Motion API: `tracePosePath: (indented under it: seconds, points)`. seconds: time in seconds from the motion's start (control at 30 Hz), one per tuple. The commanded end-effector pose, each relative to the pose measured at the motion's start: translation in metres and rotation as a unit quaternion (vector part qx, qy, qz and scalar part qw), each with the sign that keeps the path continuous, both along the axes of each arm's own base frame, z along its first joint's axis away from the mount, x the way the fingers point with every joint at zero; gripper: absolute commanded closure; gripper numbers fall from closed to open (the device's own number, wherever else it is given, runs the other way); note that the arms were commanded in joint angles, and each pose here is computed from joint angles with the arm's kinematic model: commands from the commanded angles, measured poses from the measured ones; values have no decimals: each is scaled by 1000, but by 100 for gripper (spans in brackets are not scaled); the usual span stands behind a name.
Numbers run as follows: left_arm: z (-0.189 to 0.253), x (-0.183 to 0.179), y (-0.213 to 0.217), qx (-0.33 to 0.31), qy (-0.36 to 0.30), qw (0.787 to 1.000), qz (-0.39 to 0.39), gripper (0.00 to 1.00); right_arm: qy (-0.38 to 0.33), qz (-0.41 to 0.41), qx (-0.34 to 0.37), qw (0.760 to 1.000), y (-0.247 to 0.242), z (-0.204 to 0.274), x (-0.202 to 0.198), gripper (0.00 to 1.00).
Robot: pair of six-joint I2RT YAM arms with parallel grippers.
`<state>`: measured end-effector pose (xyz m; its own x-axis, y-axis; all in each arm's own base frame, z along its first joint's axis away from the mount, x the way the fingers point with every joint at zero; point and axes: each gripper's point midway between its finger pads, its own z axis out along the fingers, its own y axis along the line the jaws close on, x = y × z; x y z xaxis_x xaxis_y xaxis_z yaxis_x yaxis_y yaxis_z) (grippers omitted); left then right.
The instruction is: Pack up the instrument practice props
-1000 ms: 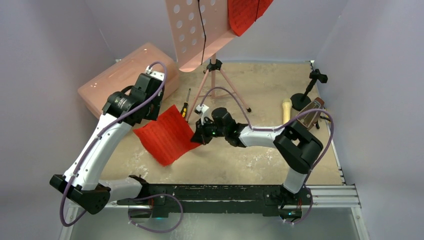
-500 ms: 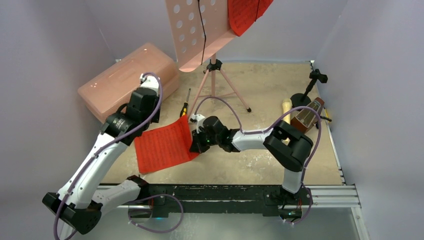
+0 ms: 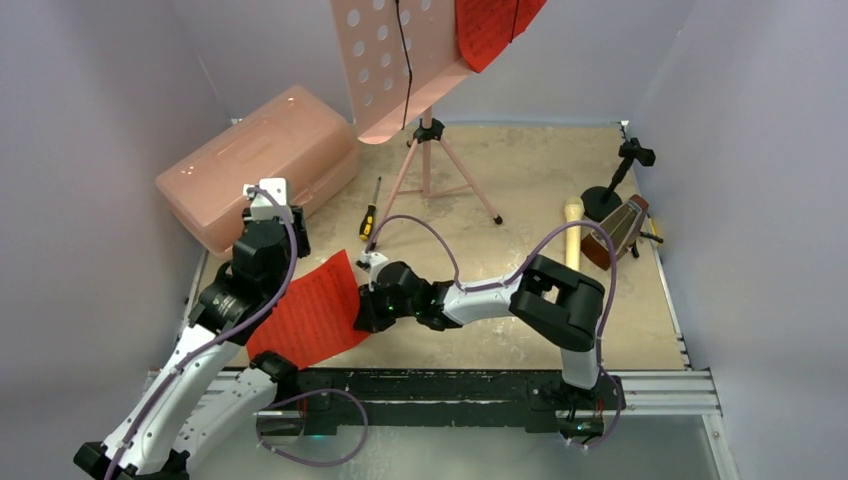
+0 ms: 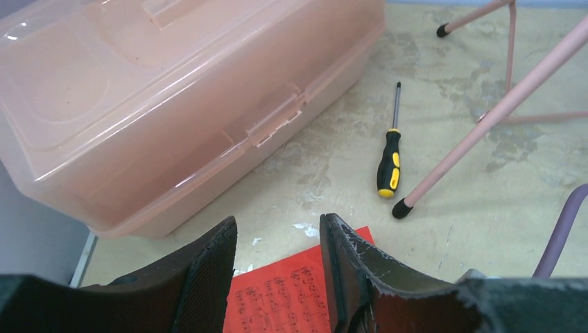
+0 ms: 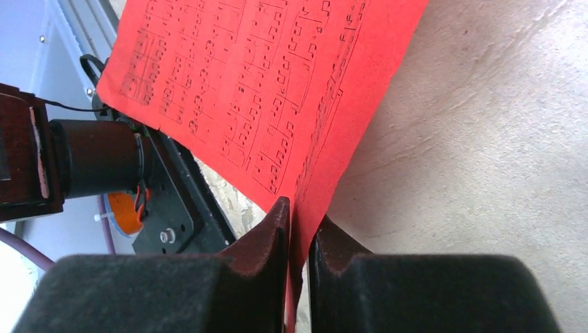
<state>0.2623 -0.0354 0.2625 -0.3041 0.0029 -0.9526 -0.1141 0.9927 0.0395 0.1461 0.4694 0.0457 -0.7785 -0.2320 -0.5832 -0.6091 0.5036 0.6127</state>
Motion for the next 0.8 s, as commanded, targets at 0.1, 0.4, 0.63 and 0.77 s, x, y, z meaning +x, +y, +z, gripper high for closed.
tracePosePath:
  seconds: [0.1, 0.4, 0.63, 0.77]
  points:
    - [2, 1, 3, -34, -40, 998, 19, 53, -26, -65, -9, 997, -9, 18, 20, 88]
    - [2, 1, 0, -41, -42, 998, 13, 53, 3, -107, 11, 994, -15, 16, 20, 100]
    - [9, -5, 9, -49, -62, 996, 28, 53, 20, -182, 83, 980, -7, 41, 39, 100]
    - [16, -10, 14, -57, -80, 994, 37, 53, 27, -208, 96, 973, 1, 50, 49, 100]
